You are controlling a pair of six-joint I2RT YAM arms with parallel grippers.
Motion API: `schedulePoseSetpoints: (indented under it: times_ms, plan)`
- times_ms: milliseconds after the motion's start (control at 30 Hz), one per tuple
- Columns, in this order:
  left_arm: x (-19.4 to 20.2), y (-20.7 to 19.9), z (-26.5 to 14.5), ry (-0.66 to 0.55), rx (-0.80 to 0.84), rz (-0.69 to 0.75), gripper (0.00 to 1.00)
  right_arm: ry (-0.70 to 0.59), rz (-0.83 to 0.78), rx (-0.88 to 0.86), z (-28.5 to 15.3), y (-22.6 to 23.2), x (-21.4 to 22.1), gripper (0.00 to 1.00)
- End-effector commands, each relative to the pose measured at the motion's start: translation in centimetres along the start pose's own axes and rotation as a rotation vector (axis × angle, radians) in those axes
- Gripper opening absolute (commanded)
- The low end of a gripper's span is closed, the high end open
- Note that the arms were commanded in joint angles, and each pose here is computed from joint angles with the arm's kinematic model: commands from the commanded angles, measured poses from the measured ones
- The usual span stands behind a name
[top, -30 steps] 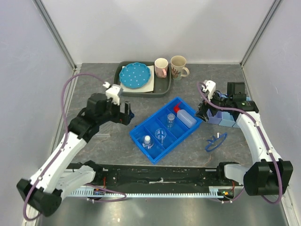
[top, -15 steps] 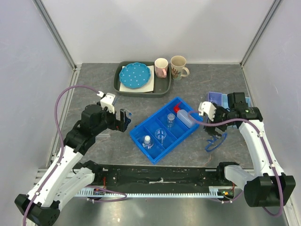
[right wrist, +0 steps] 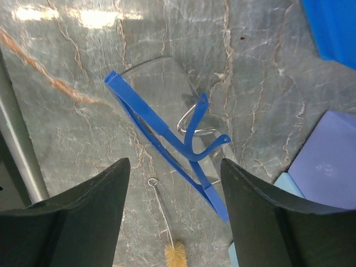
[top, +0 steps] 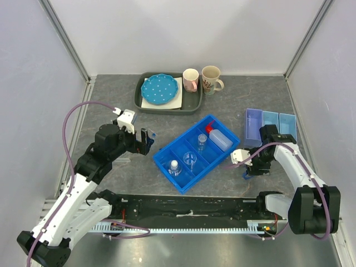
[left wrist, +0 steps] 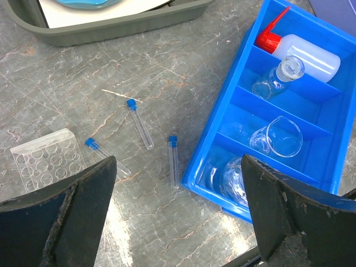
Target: Organize the chemistry lab equipment
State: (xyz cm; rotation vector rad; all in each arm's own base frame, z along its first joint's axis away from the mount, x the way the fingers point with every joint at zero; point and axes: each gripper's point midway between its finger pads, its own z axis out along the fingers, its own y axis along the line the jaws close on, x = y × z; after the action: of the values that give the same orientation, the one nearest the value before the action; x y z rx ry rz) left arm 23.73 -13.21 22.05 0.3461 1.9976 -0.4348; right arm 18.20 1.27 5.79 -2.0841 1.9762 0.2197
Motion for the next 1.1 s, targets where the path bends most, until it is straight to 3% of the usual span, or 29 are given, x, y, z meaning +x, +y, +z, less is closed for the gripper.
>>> schedulePoseSetpoints:
  times_ms: [0, 167, 633, 1067]
  plan:
    - [-0.8, 0.2, 0.4, -0.038, -0.007, 0.014, 0.99, 0.059, -0.103, 0.056, 0.6, -1.4, 1.3, 0.71]
    - [-0.6, 0.1, 0.6, -0.024, 0.000, 0.013, 0.98, 0.031, -0.123, 0.124, 1.4, -2.6, 0.9, 0.68]
    - [-0.4, 0.0, 0.8, -0.014, 0.008, 0.013, 0.98, 0.019, -0.110, 0.083, 3.1, -1.9, 1.2, 0.49]
    - [-0.3, -0.1, 0.9, -0.012, 0.009, 0.013, 0.98, -0.011, -0.021, 0.085, 2.8, -1.7, 0.7, 0.15]
